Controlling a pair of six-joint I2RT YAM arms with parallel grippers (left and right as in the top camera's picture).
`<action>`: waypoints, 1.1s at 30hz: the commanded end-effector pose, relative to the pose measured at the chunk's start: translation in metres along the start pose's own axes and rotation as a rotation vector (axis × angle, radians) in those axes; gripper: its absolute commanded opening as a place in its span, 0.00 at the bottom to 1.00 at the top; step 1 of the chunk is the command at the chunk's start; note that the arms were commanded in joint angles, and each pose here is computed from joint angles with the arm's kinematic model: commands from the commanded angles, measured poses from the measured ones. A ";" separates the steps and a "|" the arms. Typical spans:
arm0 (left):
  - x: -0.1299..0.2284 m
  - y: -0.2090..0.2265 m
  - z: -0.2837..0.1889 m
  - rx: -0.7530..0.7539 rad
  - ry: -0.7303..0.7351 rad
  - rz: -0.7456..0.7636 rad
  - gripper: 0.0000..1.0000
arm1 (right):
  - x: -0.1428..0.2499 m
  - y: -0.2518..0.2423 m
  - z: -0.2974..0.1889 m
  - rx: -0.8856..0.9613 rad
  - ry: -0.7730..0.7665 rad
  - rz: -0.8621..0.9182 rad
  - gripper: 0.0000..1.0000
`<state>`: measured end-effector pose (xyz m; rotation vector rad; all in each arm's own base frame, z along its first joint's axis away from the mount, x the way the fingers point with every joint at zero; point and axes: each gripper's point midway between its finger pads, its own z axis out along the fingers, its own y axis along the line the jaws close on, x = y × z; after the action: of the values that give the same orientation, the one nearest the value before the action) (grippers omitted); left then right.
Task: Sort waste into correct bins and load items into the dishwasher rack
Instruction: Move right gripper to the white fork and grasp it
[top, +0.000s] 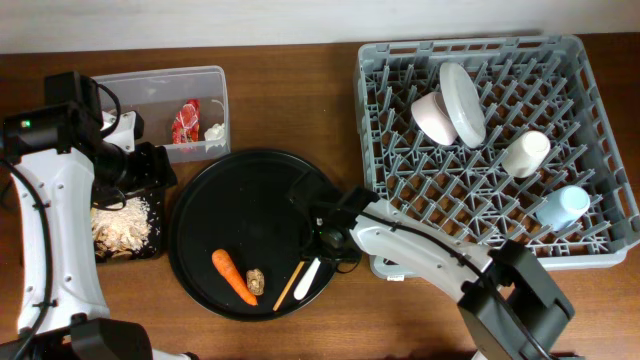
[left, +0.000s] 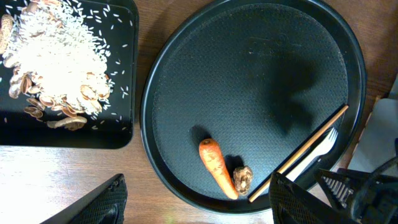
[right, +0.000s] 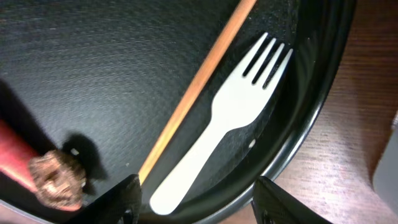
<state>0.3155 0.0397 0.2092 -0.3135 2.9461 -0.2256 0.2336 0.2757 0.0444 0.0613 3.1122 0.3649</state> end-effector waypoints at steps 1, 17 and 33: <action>0.000 -0.002 0.001 0.010 0.001 -0.006 0.72 | 0.001 -0.008 0.015 0.040 0.008 0.023 0.60; 0.000 -0.002 0.001 0.010 0.001 -0.006 0.72 | -0.026 -0.016 0.040 0.108 -0.097 0.023 0.32; 0.000 -0.001 0.001 0.010 0.002 -0.006 0.72 | -0.036 -0.019 0.048 0.131 -0.140 0.021 0.06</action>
<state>0.3156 0.0398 0.2092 -0.3134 2.9458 -0.2250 0.2690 0.2706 0.0035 0.1078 2.9946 0.1963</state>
